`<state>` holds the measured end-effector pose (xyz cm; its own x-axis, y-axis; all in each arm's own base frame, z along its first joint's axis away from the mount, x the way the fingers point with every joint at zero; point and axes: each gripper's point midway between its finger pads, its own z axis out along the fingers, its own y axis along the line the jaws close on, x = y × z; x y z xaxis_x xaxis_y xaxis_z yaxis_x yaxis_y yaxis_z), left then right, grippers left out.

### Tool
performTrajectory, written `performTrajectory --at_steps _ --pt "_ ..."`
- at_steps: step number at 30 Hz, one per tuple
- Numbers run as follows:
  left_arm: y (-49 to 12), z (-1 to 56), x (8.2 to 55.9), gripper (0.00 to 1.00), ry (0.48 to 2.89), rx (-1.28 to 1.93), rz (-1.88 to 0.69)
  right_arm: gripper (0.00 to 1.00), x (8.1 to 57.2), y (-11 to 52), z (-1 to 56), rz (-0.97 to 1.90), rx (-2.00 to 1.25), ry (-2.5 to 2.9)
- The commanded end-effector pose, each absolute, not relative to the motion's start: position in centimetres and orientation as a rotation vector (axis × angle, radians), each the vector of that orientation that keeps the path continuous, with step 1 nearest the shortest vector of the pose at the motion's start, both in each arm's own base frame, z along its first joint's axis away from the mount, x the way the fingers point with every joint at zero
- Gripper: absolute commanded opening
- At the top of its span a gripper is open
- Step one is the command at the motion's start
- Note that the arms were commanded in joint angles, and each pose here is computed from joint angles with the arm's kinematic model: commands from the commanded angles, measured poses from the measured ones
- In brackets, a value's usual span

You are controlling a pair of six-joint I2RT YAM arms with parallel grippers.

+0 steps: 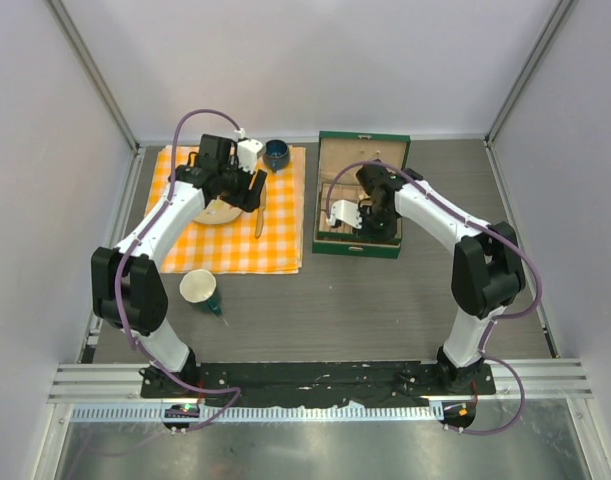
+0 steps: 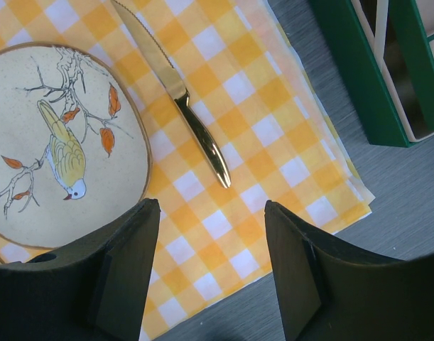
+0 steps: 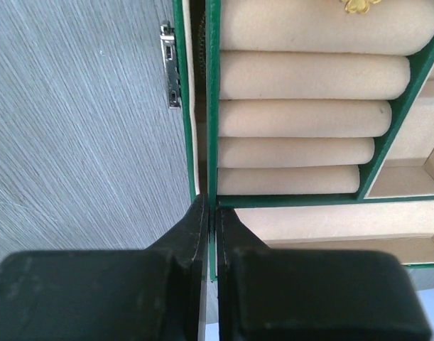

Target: Organize the mixed jewelry

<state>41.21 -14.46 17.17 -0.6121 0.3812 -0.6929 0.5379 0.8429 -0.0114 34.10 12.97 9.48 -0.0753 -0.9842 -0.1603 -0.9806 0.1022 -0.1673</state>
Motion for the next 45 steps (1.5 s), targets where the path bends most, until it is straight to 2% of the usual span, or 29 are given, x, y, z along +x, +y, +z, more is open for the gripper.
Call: performTrajectory --at_steps 1,19,45 --pt "-14.6 18.7 41.8 0.65 2.258 0.656 -0.304 0.01 34.7 13.7 10.2 -0.039 -1.961 2.109" --pt "-14.6 18.7 41.9 0.65 2.257 0.652 -0.304 0.01 34.3 14.0 8.9 -0.041 -2.033 2.103" --pt "-14.4 18.8 41.7 0.65 2.257 0.648 -0.312 0.01 35.3 14.8 8.4 -0.028 -1.969 2.096"
